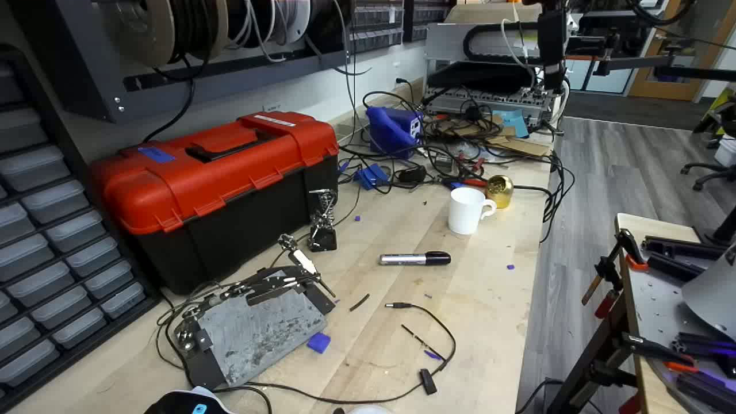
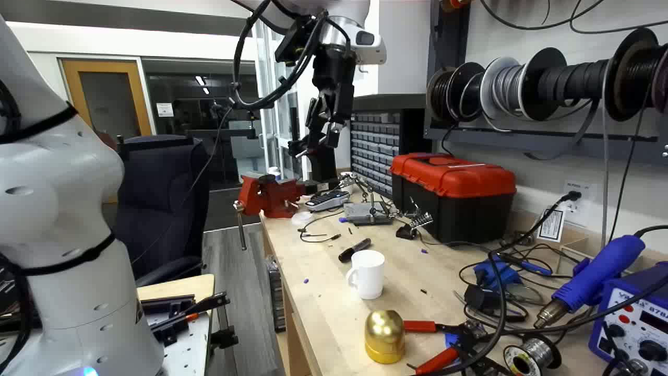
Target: Pick the marker and put it in the cup
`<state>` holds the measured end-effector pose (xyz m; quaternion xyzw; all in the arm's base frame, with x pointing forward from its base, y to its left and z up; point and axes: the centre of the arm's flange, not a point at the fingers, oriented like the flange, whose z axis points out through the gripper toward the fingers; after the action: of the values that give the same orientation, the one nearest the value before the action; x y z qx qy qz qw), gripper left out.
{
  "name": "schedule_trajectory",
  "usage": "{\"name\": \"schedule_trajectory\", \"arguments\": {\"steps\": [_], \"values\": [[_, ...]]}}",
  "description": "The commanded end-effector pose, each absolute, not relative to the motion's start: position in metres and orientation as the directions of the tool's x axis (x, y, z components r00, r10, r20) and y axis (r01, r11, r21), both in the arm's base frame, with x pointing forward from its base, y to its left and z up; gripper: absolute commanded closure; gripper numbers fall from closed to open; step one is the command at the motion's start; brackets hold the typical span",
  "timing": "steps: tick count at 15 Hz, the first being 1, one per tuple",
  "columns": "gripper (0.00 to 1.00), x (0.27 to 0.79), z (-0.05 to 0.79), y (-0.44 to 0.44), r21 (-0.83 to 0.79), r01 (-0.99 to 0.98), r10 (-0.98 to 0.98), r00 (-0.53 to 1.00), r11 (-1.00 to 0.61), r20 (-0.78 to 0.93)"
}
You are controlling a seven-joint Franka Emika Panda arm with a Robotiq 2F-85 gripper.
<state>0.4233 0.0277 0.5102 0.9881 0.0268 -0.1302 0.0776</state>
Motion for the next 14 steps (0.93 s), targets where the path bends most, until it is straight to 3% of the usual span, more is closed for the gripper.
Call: {"name": "schedule_trajectory", "arguments": {"steps": [1, 14], "values": [[0.0, 0.423, 0.51, 0.028, 0.146, 0.073, 0.033, 0.965, -0.987, -0.261], [0.0, 0.448, 0.505, 0.038, 0.144, 0.102, 0.065, 0.968, -0.984, -0.244]]}}
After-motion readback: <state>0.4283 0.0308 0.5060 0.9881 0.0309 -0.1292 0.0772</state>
